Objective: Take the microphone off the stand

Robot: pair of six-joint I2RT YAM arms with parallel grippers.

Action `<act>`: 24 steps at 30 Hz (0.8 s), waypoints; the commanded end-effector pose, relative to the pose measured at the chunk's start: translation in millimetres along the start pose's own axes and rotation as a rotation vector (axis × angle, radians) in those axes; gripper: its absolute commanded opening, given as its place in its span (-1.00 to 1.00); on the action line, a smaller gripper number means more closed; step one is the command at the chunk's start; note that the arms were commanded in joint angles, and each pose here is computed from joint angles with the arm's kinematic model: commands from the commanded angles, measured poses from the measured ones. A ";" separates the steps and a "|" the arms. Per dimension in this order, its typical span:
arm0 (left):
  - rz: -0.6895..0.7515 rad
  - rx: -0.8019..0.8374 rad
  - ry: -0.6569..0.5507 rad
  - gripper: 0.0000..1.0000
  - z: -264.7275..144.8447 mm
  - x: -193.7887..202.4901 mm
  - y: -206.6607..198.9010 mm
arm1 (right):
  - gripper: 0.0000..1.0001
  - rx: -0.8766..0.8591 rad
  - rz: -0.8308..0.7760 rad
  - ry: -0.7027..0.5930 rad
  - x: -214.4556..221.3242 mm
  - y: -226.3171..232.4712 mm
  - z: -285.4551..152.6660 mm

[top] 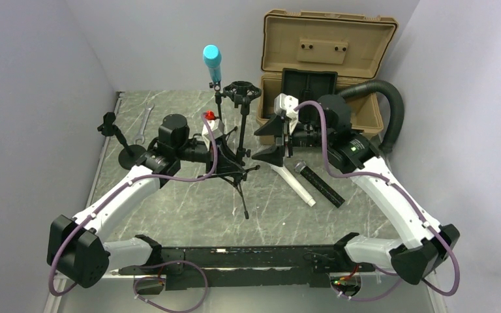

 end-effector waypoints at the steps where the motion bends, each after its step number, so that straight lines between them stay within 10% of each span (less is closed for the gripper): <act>1: 0.176 0.026 -0.044 -1.00 -3.4 -31.8 -20.6 | 0.36 -0.134 0.079 -0.097 -7.7 11.7 9.8; 14: 0.178 0.039 -0.034 -1.00 0.6 -32.5 -21.9 | -0.14 -0.175 0.142 -0.100 8.7 14.7 19.2; 24: 0.150 0.065 -0.036 -1.00 2.4 -32.1 -23.1 | -0.96 -0.075 0.026 -0.020 17.6 8.9 19.4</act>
Point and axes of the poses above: each gripper's point midway between its finger pads, its own z axis out along the fingers, its own y axis along the line the jaws close on, x = y × z, the point moved 3 cm from there along -z, back along the fingers, and after that the axes turned 14 degrees about -z, right-handed, at the moved point
